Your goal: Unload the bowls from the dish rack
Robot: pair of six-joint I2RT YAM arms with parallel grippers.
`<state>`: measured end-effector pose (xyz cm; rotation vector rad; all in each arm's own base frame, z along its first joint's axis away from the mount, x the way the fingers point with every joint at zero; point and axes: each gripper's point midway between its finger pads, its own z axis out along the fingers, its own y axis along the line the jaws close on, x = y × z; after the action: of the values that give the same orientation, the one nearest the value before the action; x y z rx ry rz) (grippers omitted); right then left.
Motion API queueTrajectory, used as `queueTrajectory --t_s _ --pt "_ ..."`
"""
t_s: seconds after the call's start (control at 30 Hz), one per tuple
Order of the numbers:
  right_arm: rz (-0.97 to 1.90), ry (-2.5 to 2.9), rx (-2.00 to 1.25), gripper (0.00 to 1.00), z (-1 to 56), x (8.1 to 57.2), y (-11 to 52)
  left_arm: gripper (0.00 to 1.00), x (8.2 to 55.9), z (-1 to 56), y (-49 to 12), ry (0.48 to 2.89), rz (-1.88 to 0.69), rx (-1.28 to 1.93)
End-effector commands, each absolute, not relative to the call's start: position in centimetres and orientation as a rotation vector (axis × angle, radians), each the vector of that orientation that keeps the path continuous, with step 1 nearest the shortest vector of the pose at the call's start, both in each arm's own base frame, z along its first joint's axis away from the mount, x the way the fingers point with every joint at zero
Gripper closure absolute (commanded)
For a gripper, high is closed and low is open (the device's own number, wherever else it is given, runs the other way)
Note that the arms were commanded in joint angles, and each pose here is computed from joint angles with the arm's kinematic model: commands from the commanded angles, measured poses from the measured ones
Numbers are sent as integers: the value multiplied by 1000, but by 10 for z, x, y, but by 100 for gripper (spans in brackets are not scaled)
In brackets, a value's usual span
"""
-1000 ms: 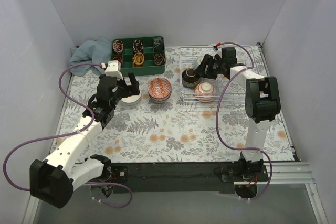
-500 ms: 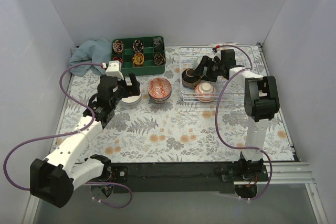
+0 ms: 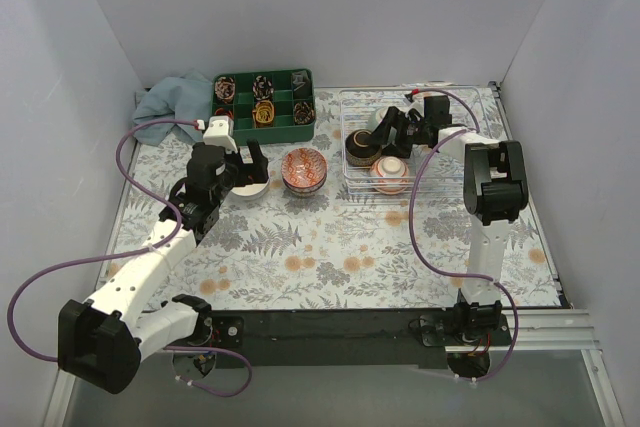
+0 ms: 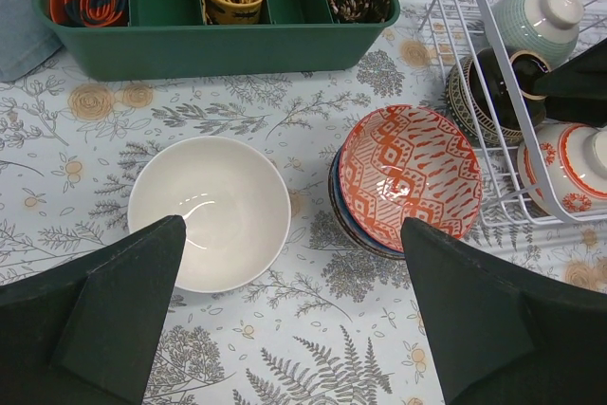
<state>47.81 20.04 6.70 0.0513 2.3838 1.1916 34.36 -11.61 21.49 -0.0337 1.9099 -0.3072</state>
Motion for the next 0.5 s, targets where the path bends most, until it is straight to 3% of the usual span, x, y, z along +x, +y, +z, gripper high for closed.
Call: queueTrajectory --t_s 0.0,0.23,0.47 --pt "1252 2438 -17 9 47 461 207 2 343 211 -116 1914 -302 -14" --pt "1337 2333 -39 12 72 464 208 2 343 209 -117 1921 -307 -7" --pt "1397 2248 -102 32 98 462 214 2 343 210 -118 1920 -310 -5"
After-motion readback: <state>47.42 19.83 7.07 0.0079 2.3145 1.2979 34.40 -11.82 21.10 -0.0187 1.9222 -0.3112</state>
